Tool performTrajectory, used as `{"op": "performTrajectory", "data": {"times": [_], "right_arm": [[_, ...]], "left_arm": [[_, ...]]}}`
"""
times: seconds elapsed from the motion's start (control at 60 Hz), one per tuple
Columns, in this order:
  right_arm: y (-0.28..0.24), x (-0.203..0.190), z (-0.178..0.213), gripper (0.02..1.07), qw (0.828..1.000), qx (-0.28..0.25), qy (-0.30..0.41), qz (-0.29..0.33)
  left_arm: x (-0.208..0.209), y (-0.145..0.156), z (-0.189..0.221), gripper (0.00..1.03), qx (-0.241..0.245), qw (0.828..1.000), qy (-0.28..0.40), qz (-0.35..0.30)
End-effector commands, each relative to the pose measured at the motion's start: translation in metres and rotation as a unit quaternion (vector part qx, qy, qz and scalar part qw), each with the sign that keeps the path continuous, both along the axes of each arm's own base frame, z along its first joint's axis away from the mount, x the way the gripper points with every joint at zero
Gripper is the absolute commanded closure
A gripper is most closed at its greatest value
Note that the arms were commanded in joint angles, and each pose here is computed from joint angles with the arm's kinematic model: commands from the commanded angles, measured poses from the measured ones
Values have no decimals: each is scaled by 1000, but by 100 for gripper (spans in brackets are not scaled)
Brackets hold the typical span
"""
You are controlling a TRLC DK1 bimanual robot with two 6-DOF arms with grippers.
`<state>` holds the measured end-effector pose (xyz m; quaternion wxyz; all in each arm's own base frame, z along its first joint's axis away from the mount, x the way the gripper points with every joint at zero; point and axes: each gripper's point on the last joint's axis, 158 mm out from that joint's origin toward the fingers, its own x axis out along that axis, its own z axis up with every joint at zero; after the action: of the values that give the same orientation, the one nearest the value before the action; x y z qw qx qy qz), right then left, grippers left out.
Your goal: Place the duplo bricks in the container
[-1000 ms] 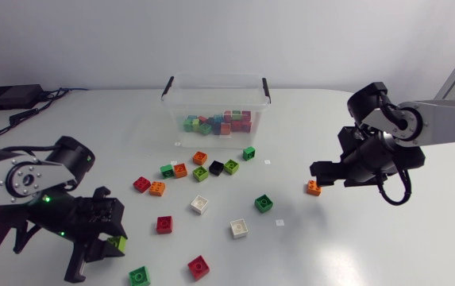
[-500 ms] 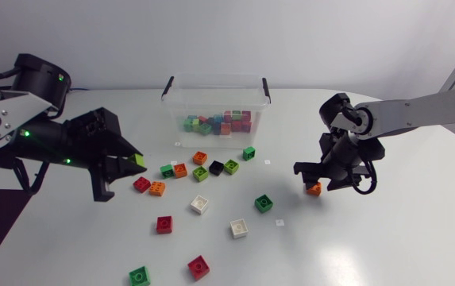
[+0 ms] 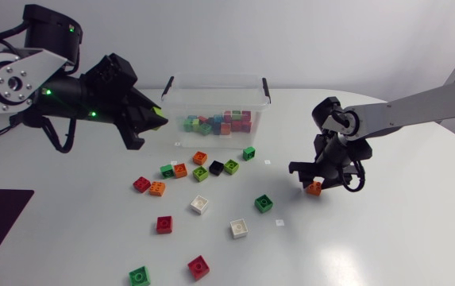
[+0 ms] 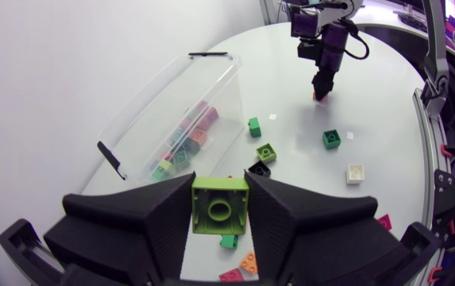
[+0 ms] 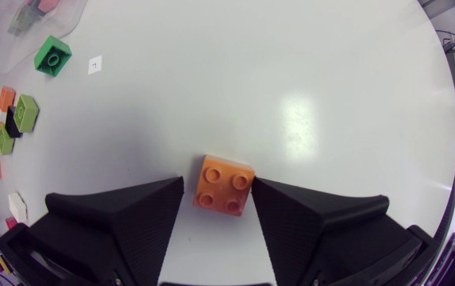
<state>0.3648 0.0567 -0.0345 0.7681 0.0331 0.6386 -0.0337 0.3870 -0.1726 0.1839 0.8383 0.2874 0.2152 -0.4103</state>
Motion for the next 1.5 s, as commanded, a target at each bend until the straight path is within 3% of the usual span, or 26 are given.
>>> {"op": "performTrajectory", "data": {"times": [0.0,0.15,0.35,0.85,0.9,0.933,0.95,0.967,0.983,1.017,1.267,1.483], "right_arm": [[0,4,-7,50,1000,-3,5,-16],[-5,5,-8,69,1000,-4,5,-18],[-10,15,10,81,1000,-2,-24,-12],[45,58,99,82,986,18,-144,83],[52,62,107,82,984,22,-155,91],[57,65,112,82,982,24,-162,97],[60,67,116,82,981,26,-167,99],[62,69,120,82,980,27,-171,102],[65,70,123,82,979,29,-176,103],[69,74,130,82,977,31,-184,107],[99,99,184,82,958,50,-249,133],[128,113,225,82,938,65,-301,157]], "left_arm": [[13,-11,12,77,-22,1000,-3,2],[35,-21,19,77,-42,999,-11,12],[64,-35,19,77,-62,998,-1,29],[161,-51,3,74,-98,989,17,106],[172,-49,0,67,-99,987,21,122],[177,-47,-4,56,-97,986,26,131],[181,-46,-7,44,-95,986,28,137],[182,-45,-7,39,-94,985,28,140],[184,-45,-9,21,-93,985,30,141],[186,-46,-10,3,-93,985,31,143],[186,-26,-2,4,-91,982,28,164],[159,7,12,4,-77,979,43,182]]}}
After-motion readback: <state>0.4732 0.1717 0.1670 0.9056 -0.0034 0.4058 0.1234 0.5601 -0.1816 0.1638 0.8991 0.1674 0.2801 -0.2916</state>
